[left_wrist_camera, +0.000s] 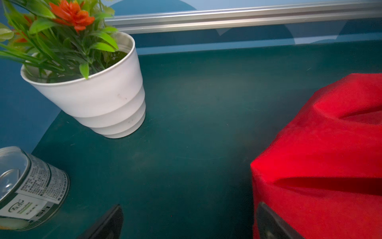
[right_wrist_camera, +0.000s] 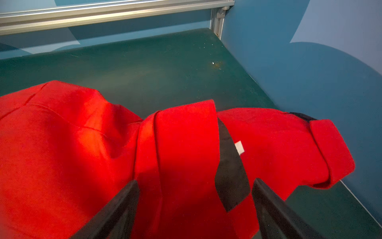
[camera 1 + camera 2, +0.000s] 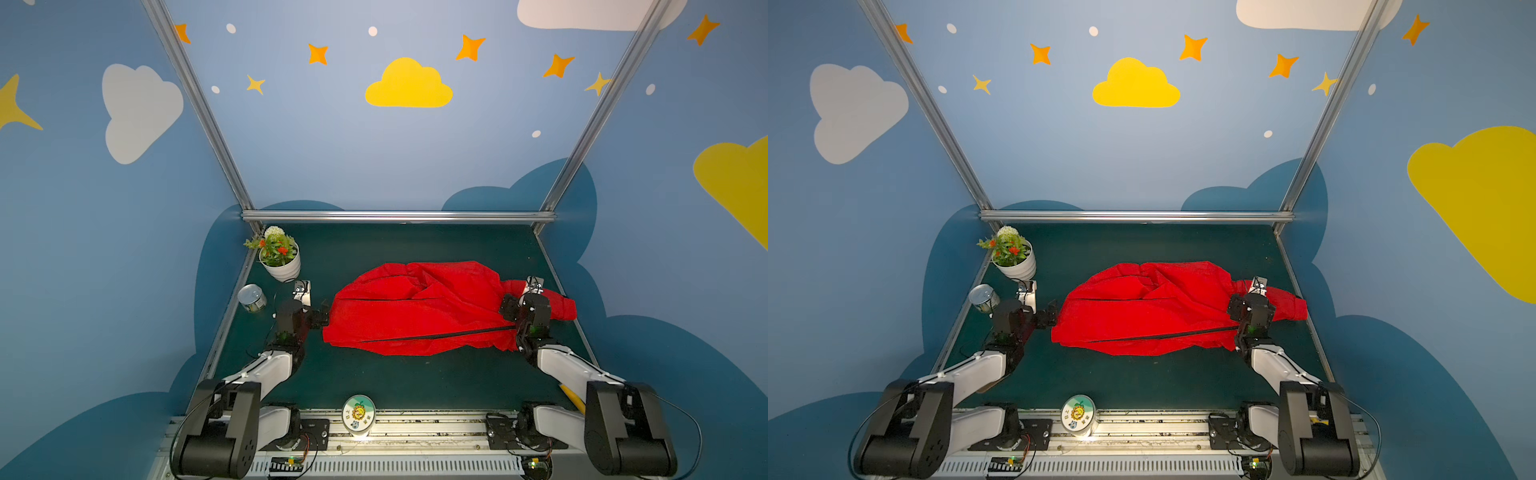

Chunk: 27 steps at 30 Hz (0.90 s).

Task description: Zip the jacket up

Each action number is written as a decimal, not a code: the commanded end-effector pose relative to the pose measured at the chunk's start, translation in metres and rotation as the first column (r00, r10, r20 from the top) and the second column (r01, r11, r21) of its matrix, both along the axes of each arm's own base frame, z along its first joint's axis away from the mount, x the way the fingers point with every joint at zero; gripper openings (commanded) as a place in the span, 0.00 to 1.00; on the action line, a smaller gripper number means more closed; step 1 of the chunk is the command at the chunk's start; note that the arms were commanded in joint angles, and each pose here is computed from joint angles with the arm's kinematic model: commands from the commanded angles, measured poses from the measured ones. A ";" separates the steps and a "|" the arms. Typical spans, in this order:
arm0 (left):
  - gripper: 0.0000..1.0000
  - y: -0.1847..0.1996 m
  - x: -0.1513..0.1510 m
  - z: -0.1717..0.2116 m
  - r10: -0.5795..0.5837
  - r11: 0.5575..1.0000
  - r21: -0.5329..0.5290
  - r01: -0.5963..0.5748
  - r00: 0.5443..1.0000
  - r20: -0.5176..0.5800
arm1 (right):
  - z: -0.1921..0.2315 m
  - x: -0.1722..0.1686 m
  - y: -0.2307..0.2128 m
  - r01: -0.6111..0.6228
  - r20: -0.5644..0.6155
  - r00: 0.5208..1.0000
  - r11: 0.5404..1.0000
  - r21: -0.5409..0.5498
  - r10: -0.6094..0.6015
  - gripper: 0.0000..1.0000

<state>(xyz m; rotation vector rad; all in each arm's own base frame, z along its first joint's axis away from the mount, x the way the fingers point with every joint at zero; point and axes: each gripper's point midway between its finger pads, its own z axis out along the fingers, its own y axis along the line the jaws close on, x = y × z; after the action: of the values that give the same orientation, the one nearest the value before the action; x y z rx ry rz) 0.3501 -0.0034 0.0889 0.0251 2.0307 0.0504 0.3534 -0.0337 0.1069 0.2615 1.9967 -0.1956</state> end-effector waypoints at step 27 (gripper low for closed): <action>0.99 0.003 0.044 -0.007 -0.044 0.993 -0.106 0.048 0.998 0.041 | -0.016 0.039 0.038 -0.204 0.067 0.976 0.978 -0.044 0.206 0.88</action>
<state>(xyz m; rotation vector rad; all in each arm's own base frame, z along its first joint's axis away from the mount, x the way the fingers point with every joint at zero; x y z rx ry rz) 0.3994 -0.0026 0.0932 0.0243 1.9347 -0.0917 0.3865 0.0022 0.0823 0.0360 1.9479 -0.1175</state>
